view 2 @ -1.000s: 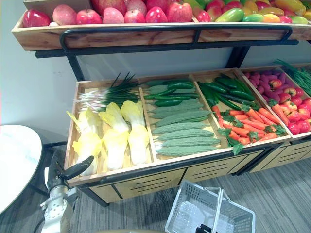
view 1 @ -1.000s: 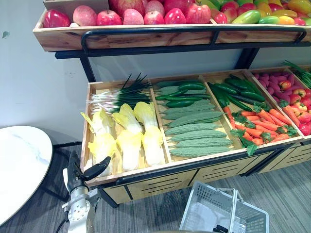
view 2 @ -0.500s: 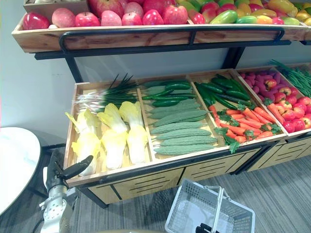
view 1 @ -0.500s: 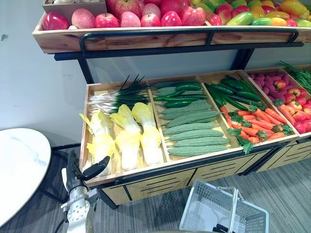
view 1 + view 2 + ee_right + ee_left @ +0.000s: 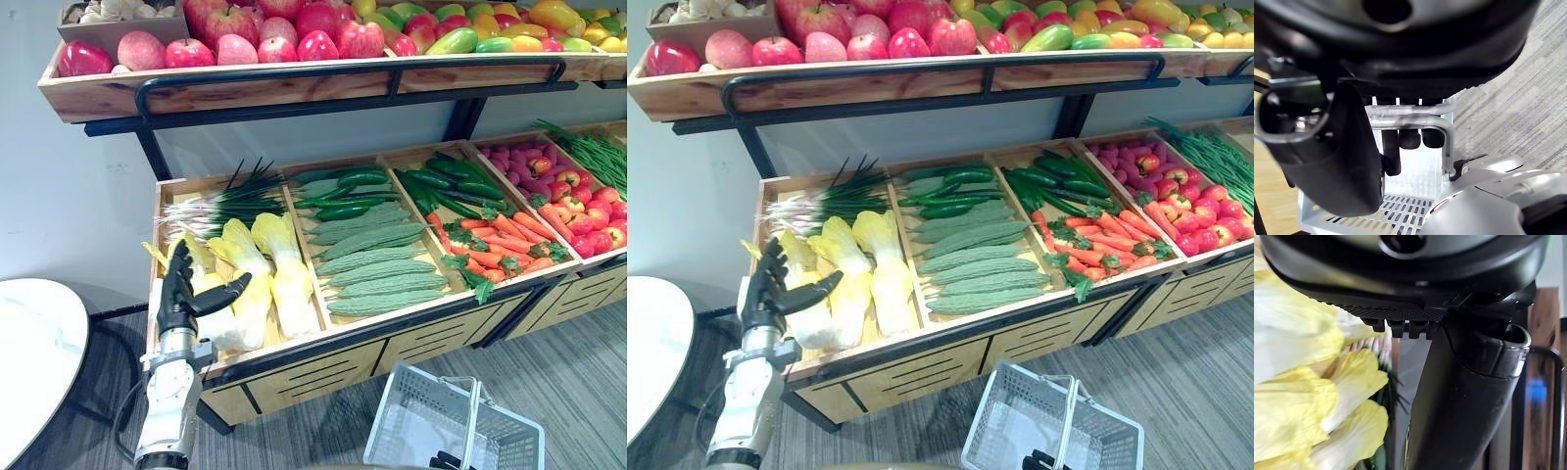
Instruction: Pick vegetable in the basket
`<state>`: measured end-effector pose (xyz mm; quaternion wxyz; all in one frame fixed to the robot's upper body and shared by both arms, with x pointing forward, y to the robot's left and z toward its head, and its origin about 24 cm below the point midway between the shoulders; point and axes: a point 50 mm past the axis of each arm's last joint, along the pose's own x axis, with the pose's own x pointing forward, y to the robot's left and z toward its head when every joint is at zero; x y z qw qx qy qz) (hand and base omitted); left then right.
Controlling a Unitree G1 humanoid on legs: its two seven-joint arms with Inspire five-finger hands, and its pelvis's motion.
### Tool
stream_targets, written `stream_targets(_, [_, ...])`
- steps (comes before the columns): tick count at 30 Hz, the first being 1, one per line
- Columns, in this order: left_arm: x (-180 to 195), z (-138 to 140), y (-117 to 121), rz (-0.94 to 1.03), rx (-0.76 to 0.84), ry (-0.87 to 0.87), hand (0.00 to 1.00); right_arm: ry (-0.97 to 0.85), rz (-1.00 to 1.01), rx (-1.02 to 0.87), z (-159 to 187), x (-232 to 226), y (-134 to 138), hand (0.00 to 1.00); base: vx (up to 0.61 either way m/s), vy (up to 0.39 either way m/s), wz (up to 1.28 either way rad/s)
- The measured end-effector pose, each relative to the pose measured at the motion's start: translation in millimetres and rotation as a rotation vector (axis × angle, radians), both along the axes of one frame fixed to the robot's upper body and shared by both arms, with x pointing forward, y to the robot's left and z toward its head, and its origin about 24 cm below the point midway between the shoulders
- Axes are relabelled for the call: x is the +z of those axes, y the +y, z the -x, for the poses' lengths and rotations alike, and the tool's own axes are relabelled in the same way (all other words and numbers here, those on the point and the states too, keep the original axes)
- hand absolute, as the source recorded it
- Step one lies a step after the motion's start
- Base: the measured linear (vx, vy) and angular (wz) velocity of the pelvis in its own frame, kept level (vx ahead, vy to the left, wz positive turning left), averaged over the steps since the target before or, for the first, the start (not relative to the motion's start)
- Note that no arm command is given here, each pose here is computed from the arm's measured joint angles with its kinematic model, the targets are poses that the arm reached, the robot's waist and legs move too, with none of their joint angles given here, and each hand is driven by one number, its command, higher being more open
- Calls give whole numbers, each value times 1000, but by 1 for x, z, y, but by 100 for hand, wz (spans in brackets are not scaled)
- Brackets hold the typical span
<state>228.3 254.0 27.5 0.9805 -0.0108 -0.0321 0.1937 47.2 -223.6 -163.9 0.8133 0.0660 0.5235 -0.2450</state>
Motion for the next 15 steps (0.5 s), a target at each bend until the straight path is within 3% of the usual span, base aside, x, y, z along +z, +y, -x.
stream_targets(3, [-1,5,9,42,44,-10,100,2,-4,1,1,0,0,0,-10,-6,0])
stream_targets(15, [-19,17,4,143,105,23,100,1,-12,-1,2,-1,3,0,-4,-3,1])
